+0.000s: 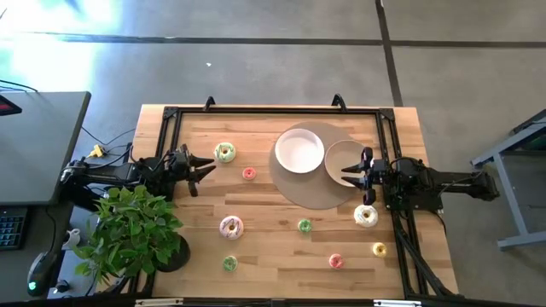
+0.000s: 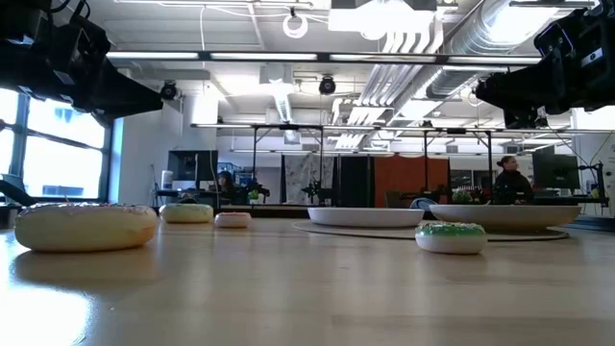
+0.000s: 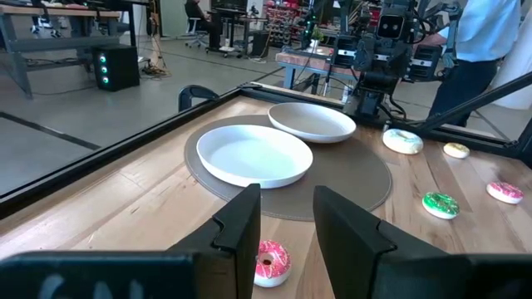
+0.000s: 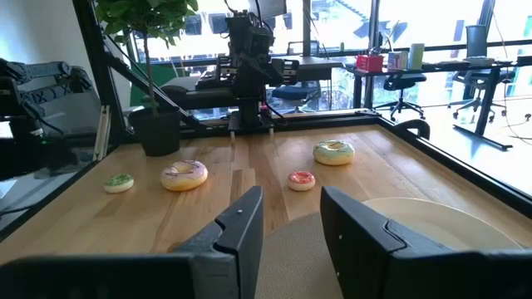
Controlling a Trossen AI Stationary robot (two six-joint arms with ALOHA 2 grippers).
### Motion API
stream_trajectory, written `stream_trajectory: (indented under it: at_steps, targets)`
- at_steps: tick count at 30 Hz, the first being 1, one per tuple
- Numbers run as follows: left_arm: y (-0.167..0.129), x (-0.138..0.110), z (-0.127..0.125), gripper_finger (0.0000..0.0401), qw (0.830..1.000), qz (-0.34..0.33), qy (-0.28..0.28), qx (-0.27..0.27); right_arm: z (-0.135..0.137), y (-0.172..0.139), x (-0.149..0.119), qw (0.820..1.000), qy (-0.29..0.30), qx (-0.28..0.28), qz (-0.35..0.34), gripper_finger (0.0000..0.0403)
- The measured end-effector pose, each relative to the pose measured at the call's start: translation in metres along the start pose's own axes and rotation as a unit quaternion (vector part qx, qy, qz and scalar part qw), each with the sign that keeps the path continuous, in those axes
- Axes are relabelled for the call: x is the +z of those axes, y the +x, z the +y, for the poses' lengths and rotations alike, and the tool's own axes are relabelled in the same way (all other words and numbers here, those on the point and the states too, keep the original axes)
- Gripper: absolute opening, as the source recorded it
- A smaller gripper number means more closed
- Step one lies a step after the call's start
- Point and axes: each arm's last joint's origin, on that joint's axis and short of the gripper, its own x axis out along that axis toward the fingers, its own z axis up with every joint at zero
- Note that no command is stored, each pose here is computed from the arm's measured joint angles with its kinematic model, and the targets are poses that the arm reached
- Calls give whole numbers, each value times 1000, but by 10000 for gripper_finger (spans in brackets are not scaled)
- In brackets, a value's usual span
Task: Pick & Place donuts
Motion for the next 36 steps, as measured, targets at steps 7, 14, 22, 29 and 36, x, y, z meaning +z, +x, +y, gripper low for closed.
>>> stream_trajectory:
  at_steps: [7, 14, 22, 29, 36]
  targets:
    - [0, 0, 0, 113, 1000, 0, 0, 0, 0, 0, 0, 1000, 0, 0, 0, 119]
    - [0, 0, 0, 113, 1000, 0, 0, 0, 0, 0, 0, 1000, 0, 0, 0, 119]
    - [0, 4, -1, 113, 1000, -27, -12, -6, 0, 0, 0, 1000, 0, 0, 0, 119]
    - [0, 7, 0, 113, 999, -44, -20, 12, 0, 0, 0, 1000, 0, 0, 0, 119]
    - [-1, 12, 0, 113, 997, -67, -30, 24, 0, 0, 0, 1000, 0, 0, 0, 119]
